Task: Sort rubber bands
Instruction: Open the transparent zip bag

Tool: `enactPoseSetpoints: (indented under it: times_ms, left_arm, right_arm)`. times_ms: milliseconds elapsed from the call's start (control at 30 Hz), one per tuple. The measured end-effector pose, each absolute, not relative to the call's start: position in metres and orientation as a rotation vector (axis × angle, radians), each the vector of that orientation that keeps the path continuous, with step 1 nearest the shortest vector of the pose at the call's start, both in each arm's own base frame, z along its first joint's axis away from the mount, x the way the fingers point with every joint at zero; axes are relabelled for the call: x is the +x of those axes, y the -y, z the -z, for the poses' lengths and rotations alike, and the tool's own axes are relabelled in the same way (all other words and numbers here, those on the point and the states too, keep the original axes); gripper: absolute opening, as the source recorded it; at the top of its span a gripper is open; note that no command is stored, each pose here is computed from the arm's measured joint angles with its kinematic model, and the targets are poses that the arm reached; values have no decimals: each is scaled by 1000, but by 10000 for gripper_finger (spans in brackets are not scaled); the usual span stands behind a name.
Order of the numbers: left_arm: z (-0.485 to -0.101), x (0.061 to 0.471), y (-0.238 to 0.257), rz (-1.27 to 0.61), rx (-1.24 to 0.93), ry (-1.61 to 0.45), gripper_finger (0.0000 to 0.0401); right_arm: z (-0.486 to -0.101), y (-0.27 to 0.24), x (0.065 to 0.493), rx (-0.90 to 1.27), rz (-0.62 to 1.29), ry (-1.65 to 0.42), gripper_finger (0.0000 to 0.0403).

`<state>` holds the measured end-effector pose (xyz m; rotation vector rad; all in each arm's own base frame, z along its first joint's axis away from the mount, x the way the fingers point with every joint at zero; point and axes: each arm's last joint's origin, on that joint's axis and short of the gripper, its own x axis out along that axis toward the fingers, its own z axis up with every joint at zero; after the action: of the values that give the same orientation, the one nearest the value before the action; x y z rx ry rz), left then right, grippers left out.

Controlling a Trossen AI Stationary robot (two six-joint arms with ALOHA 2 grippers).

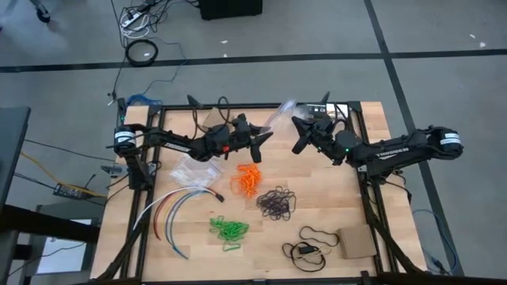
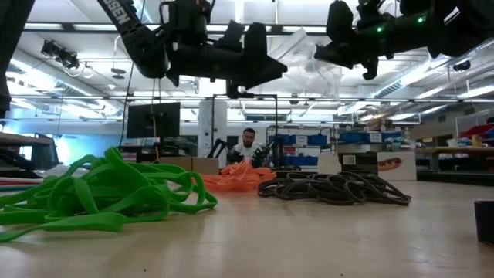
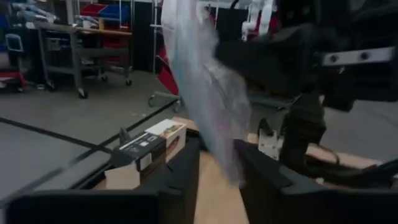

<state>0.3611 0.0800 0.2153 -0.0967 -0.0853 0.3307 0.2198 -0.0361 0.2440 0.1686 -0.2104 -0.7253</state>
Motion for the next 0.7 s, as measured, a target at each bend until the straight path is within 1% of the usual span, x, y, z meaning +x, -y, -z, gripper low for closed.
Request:
enactPoseSetpoints:
  times_ms: [100, 133, 167, 267, 367, 467, 567, 633, 700]
  left_arm:
    - [-216, 361, -79, -290, -46, 80, 32]
    - [-216, 362, -78, -266, -22, 80, 17]
    - [-216, 362, -78, -247, 2, 79, 11]
    - [-217, 360, -75, -183, 89, 33, 5]
    - [-219, 353, -74, -166, 191, -110, 4]
    - [-221, 342, -72, -154, 287, -270, 3]
    - [-231, 328, -69, -127, 352, -363, 2]
    - [-239, 321, -67, -115, 375, -397, 2]
    - [-244, 316, -66, -95, 386, -450, 2]
  right_arm:
    - [-246, 32, 220, 116, 653, 198, 2]
    - [-246, 30, 220, 104, 641, 189, 6]
    - [-246, 29, 220, 95, 633, 181, 11]
    - [-243, 25, 219, 59, 620, 122, 40]
    - [-244, 22, 212, 22, 609, 65, 84]
    - [-252, 21, 202, 21, 603, 64, 130]
    - [-260, 19, 191, 27, 577, 87, 169]
    - [-265, 18, 187, 37, 513, 104, 187]
    - [-266, 18, 189, 53, 452, 63, 197]
